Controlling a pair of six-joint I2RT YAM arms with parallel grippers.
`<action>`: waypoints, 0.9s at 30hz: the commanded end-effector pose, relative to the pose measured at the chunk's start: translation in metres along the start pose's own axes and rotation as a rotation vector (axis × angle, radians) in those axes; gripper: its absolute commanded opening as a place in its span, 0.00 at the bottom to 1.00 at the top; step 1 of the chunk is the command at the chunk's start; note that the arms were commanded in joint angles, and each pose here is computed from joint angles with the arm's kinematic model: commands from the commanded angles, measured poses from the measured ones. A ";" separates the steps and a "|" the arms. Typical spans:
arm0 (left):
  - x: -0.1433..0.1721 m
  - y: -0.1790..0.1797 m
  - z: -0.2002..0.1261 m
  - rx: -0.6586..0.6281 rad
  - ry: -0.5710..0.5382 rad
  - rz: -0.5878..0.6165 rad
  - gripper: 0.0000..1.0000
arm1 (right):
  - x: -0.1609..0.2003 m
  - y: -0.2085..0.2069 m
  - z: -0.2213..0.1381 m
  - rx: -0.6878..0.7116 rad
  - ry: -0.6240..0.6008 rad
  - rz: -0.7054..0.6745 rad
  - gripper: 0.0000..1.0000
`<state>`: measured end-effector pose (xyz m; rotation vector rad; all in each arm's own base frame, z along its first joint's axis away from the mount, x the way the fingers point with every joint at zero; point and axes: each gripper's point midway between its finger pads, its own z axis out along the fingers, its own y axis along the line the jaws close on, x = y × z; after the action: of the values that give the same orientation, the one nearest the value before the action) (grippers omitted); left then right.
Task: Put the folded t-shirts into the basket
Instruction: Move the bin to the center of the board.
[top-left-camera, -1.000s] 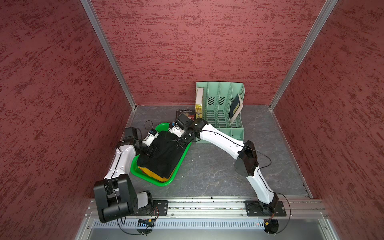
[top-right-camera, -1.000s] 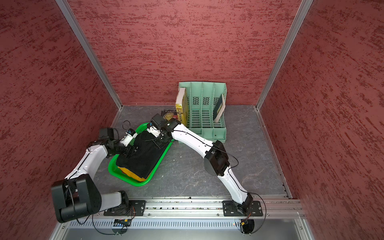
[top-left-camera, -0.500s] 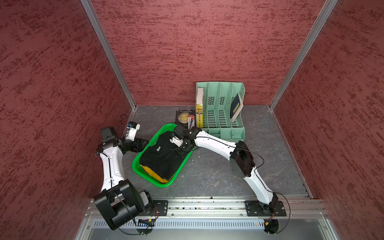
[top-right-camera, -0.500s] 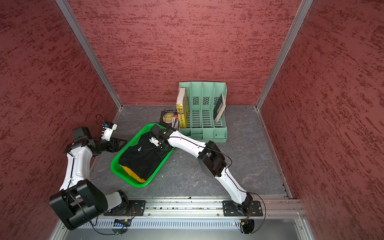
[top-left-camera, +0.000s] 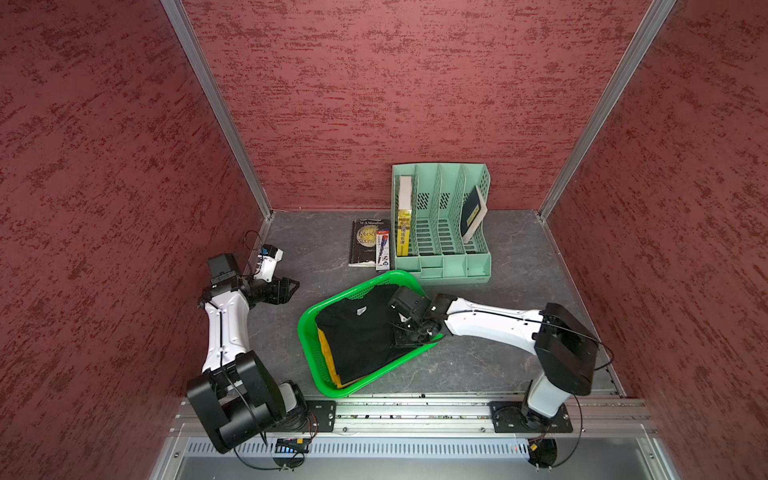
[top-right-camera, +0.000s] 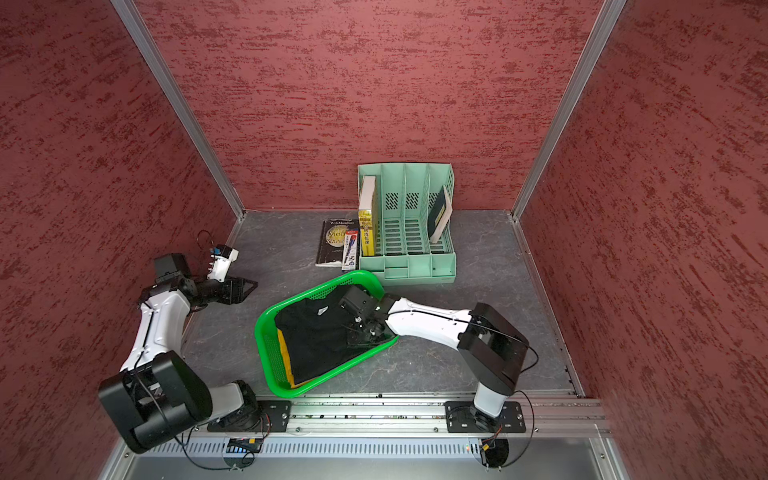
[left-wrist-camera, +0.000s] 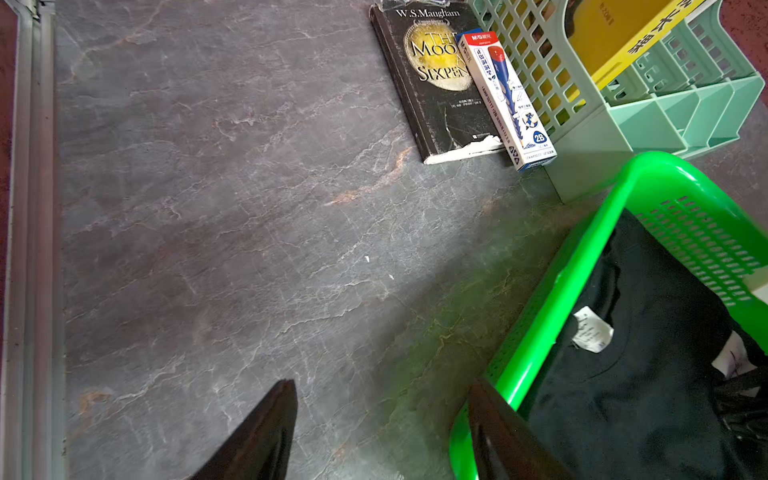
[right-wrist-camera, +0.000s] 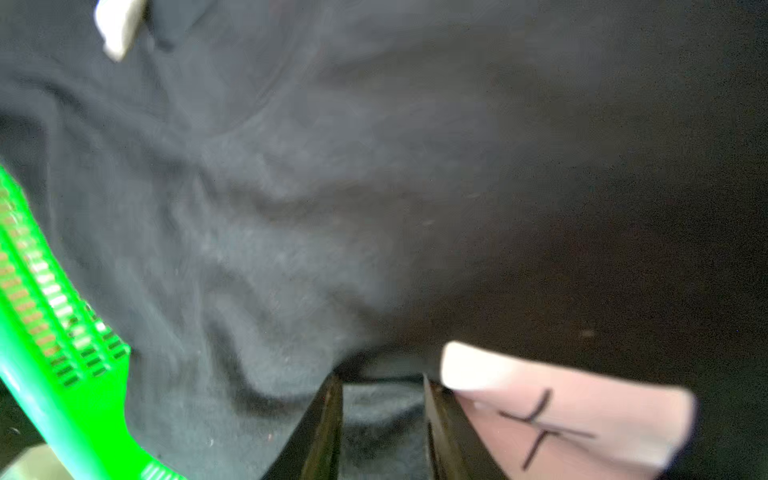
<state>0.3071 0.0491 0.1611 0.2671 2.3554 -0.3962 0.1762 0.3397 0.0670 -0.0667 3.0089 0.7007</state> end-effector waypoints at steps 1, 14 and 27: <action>0.004 -0.003 0.012 -0.001 0.019 0.019 0.68 | 0.001 -0.059 0.003 0.134 -0.093 0.310 0.38; 0.000 -0.020 0.043 -0.041 -0.055 0.047 0.72 | 0.007 -0.152 -0.069 0.238 -0.381 0.570 0.44; -0.029 -0.051 0.065 -0.055 -0.266 0.051 0.80 | -0.048 -0.115 -0.201 0.193 -0.779 0.121 0.84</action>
<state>0.3346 -0.0281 0.1219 0.3215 2.2184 -0.3466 0.1999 0.1727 0.1557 0.5240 2.4907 0.4908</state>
